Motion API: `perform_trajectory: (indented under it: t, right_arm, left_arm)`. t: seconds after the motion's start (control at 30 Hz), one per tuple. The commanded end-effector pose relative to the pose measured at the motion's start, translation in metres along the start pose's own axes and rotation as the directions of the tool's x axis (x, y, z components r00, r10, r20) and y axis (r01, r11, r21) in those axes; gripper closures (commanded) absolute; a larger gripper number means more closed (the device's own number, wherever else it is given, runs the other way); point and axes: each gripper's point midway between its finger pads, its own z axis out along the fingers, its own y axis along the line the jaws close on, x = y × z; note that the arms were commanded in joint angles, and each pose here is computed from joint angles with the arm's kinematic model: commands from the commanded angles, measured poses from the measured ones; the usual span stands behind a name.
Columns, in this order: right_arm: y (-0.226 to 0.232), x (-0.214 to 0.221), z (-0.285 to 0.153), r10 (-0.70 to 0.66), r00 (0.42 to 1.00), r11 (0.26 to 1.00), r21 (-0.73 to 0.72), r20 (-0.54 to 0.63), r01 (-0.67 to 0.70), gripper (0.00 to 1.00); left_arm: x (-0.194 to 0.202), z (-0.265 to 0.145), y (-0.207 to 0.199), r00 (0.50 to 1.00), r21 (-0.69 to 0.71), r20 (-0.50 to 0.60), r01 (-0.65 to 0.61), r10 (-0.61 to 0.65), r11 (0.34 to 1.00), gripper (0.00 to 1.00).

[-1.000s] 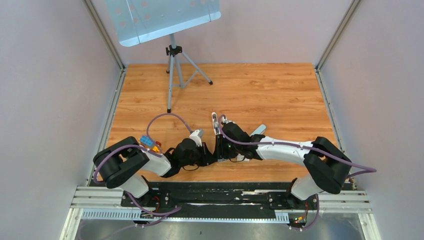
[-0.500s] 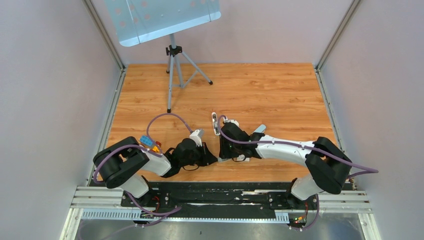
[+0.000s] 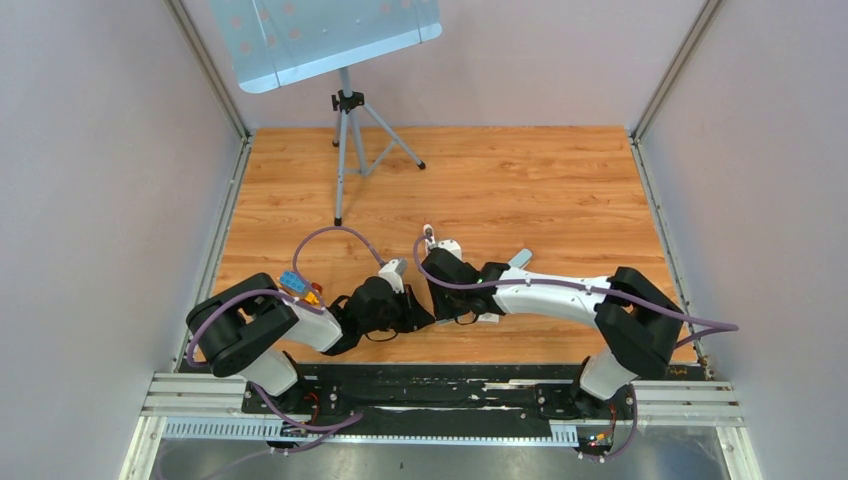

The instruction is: Load the staples into the stapler

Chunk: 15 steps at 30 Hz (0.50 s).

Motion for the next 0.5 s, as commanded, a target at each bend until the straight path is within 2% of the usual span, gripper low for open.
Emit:
perform_trajectory:
  t: [0.0, 0.47]
  right_arm:
    - [-0.0058, 0.0059, -0.0006, -0.072, 0.997, 0.994, 0.084, -0.026, 0.074, 0.67]
    - [-0.0066, 0.0126, 0.0094, -0.108, 0.992, 0.985, 0.127, -0.06, 0.115, 0.68]
  left_arm:
    - [-0.0056, -0.0019, 0.0011, 0.999, -0.005, 0.026, -0.018, 0.018, 1.0, 0.97]
    - [-0.0073, -0.0041, -0.0007, 0.999, 0.002, 0.036, -0.014, 0.014, 1.0, 0.97]
